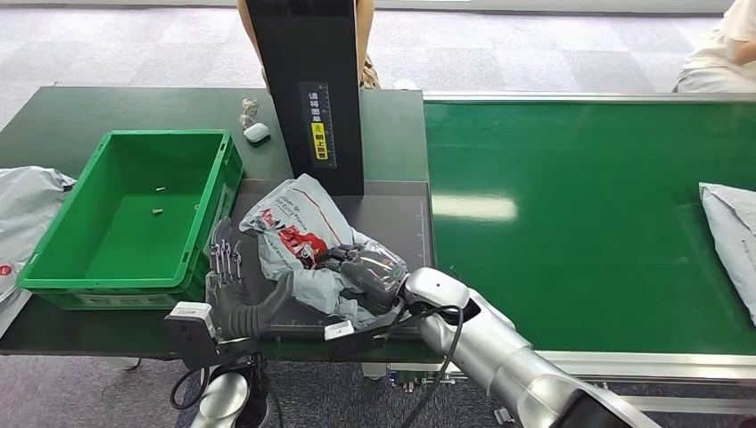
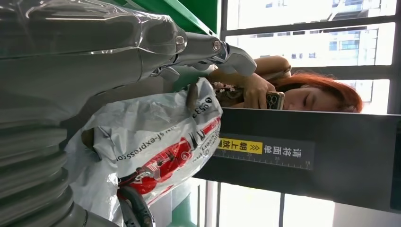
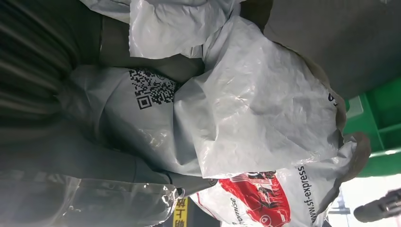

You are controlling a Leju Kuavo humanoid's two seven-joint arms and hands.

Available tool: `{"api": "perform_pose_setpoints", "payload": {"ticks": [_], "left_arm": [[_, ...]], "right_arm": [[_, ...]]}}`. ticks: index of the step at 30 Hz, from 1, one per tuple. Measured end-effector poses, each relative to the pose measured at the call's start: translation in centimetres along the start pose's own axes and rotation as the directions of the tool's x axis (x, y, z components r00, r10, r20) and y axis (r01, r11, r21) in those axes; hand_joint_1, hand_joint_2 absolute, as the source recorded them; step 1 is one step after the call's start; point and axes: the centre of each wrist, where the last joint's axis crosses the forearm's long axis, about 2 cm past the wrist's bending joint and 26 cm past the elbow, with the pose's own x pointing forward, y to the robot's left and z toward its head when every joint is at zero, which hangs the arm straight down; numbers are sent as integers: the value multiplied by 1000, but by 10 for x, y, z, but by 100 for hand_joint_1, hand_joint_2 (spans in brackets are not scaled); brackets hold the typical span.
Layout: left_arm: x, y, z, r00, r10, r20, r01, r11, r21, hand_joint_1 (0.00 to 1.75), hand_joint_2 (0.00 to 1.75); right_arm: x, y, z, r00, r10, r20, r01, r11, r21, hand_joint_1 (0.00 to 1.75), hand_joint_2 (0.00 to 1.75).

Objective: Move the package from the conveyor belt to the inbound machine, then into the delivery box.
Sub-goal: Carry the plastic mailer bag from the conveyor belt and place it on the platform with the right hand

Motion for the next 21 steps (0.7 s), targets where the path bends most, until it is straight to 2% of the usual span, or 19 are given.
{"api": "perform_pose_setpoints", "payload": {"ticks": [6,12,13,16,17,21], "left_arm": [[0,1,0,1000,-2,-1,2,1000,5,0,175],[0,4,1,1000,-14,1,14,1000,17,0,175],[1,5,1,1000,-18,3,18,1000,24,0,175],[3,8,2,1000,-25,11,25,999,41,0,175],[4,8,2,1000,-26,13,25,999,45,0,175],[7,10,3,999,-23,22,22,998,53,0,175]], "right_arm": [[-1,2,-2,1000,8,-6,-8,999,36,175,175],[-6,6,-8,993,46,-108,-15,962,273,175,175],[-7,5,-9,992,60,-109,-27,958,285,147,175],[-7,5,-12,987,122,-103,-91,960,264,17,175],[-7,6,-12,983,151,-100,-124,964,236,0,175],[-7,5,-9,961,263,-85,-260,965,40,0,175]]}}
